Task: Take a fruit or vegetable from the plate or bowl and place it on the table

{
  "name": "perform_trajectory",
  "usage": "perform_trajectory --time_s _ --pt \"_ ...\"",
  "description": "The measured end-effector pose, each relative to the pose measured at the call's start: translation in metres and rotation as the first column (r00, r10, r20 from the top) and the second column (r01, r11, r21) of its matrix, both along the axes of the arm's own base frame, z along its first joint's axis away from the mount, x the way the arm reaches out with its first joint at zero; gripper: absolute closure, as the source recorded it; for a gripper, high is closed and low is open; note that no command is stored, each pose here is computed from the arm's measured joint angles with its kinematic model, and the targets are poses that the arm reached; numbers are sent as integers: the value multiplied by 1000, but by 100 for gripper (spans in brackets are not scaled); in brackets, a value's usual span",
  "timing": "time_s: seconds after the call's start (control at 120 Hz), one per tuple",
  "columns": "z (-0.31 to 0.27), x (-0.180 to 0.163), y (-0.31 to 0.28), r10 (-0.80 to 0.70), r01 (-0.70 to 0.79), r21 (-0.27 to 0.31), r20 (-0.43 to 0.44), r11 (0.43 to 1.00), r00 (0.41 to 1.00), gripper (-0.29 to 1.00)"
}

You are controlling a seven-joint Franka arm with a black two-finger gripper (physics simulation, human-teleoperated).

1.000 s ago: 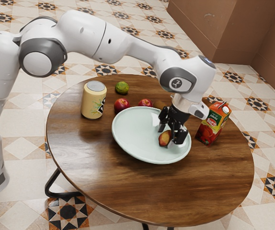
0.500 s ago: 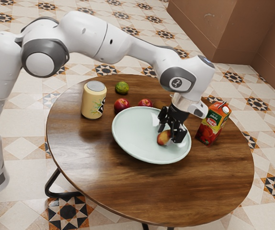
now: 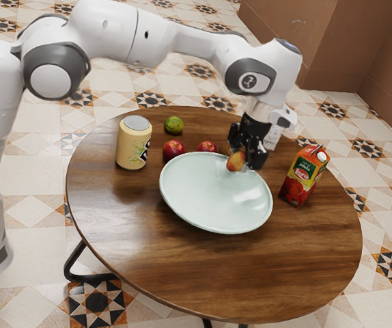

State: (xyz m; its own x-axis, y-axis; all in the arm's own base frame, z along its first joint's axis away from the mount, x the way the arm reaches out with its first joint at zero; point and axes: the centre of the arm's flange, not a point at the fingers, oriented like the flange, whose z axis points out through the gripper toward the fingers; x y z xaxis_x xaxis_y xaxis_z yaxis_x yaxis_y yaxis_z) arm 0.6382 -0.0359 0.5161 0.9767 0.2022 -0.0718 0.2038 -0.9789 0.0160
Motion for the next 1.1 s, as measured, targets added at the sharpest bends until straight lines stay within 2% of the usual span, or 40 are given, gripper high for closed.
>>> perform_trajectory --time_s 0.158,0.233,0.308,0.5,0.983,1.1 --pt "65 -3 93 123 -124 1 62 992 990 44" --pt "75 -12 150 198 -197 -18 55 980 979 44" --pt "68 -16 176 226 -225 -36 27 974 974 44" --pt "50 -24 217 260 -262 -65 -27 963 965 45" --pt "35 -43 277 300 -305 -93 -68 948 952 45" --pt "17 -13 258 239 -246 -116 -72 962 968 45"
